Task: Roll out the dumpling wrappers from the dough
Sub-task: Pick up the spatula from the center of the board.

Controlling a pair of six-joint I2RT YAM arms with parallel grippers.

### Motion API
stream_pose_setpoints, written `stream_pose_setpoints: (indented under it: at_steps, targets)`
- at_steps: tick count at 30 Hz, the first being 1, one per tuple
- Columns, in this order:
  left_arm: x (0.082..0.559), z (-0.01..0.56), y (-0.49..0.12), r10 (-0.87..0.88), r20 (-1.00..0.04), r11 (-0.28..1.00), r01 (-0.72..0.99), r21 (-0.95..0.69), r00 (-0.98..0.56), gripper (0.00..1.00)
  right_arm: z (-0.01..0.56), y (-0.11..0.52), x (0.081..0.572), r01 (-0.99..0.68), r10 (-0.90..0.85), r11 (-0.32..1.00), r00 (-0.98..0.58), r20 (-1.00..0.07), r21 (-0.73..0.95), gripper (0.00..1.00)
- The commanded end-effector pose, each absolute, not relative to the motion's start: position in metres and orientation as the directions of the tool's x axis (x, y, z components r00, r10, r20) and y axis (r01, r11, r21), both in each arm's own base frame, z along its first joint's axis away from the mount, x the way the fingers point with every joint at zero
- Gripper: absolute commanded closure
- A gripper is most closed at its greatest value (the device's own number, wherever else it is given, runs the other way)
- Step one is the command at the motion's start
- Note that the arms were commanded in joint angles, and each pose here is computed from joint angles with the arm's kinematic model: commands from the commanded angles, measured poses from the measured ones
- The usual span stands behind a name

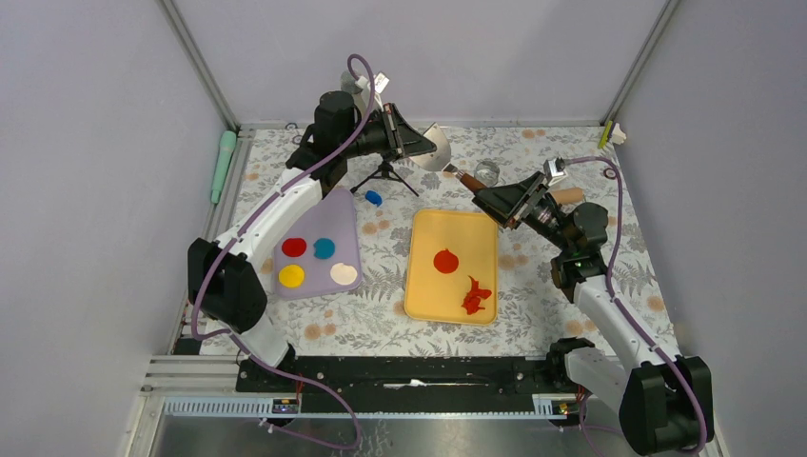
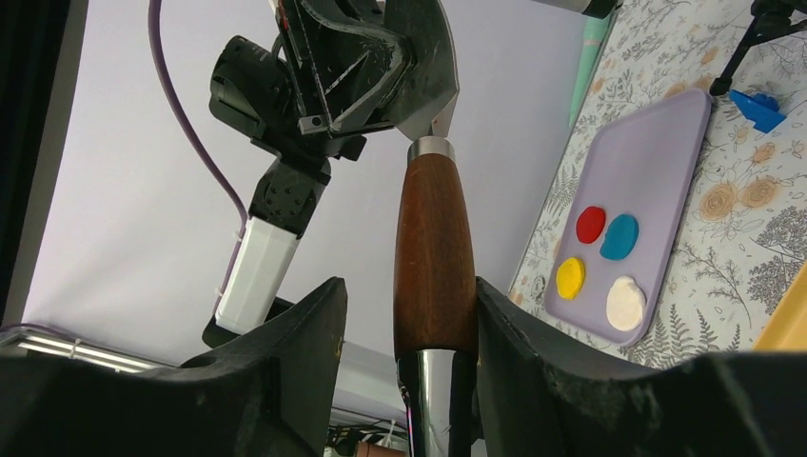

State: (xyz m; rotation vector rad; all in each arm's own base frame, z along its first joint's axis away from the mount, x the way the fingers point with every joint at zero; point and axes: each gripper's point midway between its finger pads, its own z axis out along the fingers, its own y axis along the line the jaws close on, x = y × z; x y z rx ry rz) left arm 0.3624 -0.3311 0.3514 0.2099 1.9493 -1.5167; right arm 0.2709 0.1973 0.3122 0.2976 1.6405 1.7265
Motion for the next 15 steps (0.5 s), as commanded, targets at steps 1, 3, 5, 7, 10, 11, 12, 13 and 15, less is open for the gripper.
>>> stream_pose_setpoints:
  at_steps: [1, 3, 5, 7, 10, 11, 12, 13, 15]
  targets:
    - [0.3585, 0.3849, -0.3275, -0.283, -0.652, 0.285, 0.587, -0.757, -0.703, 1.00, 0.3314, 0.1956, 0.2670, -0.427, 0.654, 0.080, -0.660, -0.370, 0.901, 0.44]
    - [0.3575, 0.3850, -0.3276, -0.280, -0.652, 0.282, 0.589, -0.758, -0.705, 1.00, 0.3321, 0.1952, 0.2675, -0.427, 0.658, 0.080, -0.656, -0.370, 0.900, 0.44]
    - [0.3574, 0.3833, -0.3280, -0.278, -0.648, 0.280, 0.586, -0.761, -0.709, 1.00, 0.3318, 0.1948, 0.2684, -0.427, 0.661, 0.082, -0.653, -0.370, 0.901, 0.40]
    - [0.3562, 0.3816, -0.3288, -0.271, -0.643, 0.274, 0.583, -0.765, -0.716, 1.00, 0.3312, 0.1948, 0.2691, -0.425, 0.661, 0.084, -0.653, -0.370, 0.901, 0.35]
    - [0.3551, 0.3815, -0.3288, -0.274, -0.638, 0.268, 0.580, -0.769, -0.720, 1.00, 0.3296, 0.1951, 0.2702, -0.422, 0.660, 0.088, -0.654, -0.370, 0.902, 0.32]
    - [0.3548, 0.3825, -0.3288, -0.275, -0.639, 0.265, 0.582, -0.768, -0.718, 1.00, 0.3301, 0.1954, 0.2702, -0.423, 0.658, 0.087, -0.655, -0.371, 0.902, 0.32]
    - [0.3542, 0.3828, -0.3287, -0.274, -0.639, 0.265, 0.583, -0.768, -0.719, 1.00, 0.3296, 0.1954, 0.2704, -0.423, 0.658, 0.088, -0.655, -0.371, 0.902, 0.32]
    - [0.3537, 0.3833, -0.3287, -0.273, -0.640, 0.263, 0.584, -0.768, -0.718, 1.00, 0.3294, 0.1952, 0.2706, -0.422, 0.660, 0.089, -0.654, -0.371, 0.902, 0.33]
    - [0.3532, 0.3828, -0.3285, -0.272, -0.639, 0.263, 0.583, -0.769, -0.720, 1.00, 0.3293, 0.1951, 0.2710, -0.423, 0.660, 0.091, -0.652, -0.373, 0.902, 0.36]
